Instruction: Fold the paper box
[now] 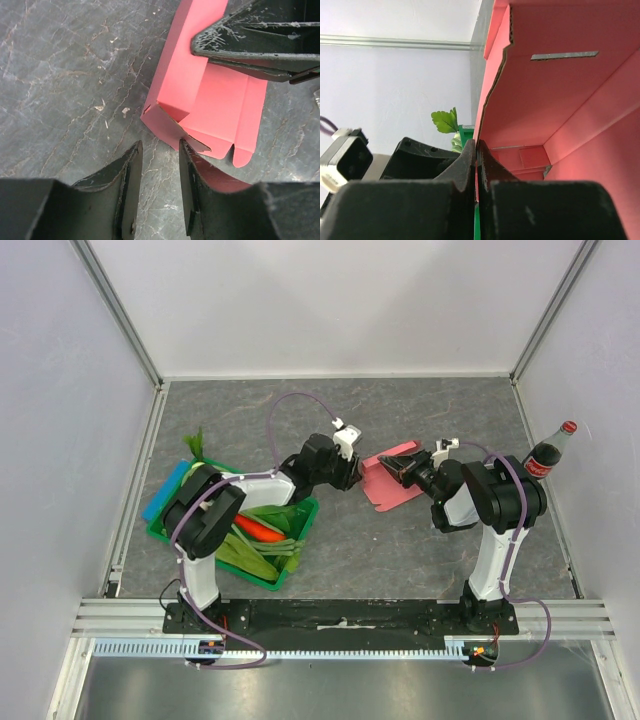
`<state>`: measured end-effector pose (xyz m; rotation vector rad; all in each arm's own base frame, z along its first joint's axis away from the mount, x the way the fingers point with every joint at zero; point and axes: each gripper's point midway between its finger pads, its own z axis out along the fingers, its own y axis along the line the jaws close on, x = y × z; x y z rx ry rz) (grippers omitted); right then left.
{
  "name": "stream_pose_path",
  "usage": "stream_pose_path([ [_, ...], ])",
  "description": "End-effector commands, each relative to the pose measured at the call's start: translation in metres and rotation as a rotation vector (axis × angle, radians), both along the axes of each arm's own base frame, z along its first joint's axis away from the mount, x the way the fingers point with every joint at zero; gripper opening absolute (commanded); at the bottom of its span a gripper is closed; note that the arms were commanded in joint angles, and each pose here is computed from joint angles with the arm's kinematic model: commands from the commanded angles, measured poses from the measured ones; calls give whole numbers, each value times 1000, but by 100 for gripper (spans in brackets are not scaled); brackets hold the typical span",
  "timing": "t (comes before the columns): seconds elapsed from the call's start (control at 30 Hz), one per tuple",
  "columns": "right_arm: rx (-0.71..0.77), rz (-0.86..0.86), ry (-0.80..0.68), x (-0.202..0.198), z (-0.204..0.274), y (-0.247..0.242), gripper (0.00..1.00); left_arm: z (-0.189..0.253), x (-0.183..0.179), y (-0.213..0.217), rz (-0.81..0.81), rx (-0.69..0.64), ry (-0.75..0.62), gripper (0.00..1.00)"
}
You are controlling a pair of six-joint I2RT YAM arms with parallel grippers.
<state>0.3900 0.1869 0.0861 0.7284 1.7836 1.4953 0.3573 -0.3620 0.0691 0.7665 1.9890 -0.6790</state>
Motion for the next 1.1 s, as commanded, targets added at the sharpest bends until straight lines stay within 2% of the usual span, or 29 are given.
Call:
stream_pose_path([
  [0.0, -52, 76, -47, -15, -6, 11, 1, 36, 2, -14, 15, -179, 89, 43],
  [0.1, -36, 74, -38, -14, -5, 11, 2, 35, -6, -18, -39, -162, 48, 49],
  [0.23, 7, 48, -4, -11, -2, 10, 1, 29, 1, -14, -45, -90, -121, 49],
  [0.33, 25, 36, 16, -8, -2, 9, 1, 20, 6, -9, -57, 2, -194, 49],
  [0.47, 29, 22, 35, -4, -3, 8, 0, 6, 11, -4, -53, 69, -196, 49],
  [0.67, 46, -3, 90, -7, -10, 7, 0, 7, 14, -14, -56, 17, -179, 50],
  [0.83, 40, -3, 95, -7, -7, 11, 0, 34, 14, -40, -52, -147, -123, 50],
  [0.93, 41, -3, 96, -8, -6, 13, 0, 50, 26, -42, 18, -205, -124, 49],
  [1.07, 29, -8, 118, -16, -11, 14, 0, 54, 36, -39, 75, -212, -124, 49],
])
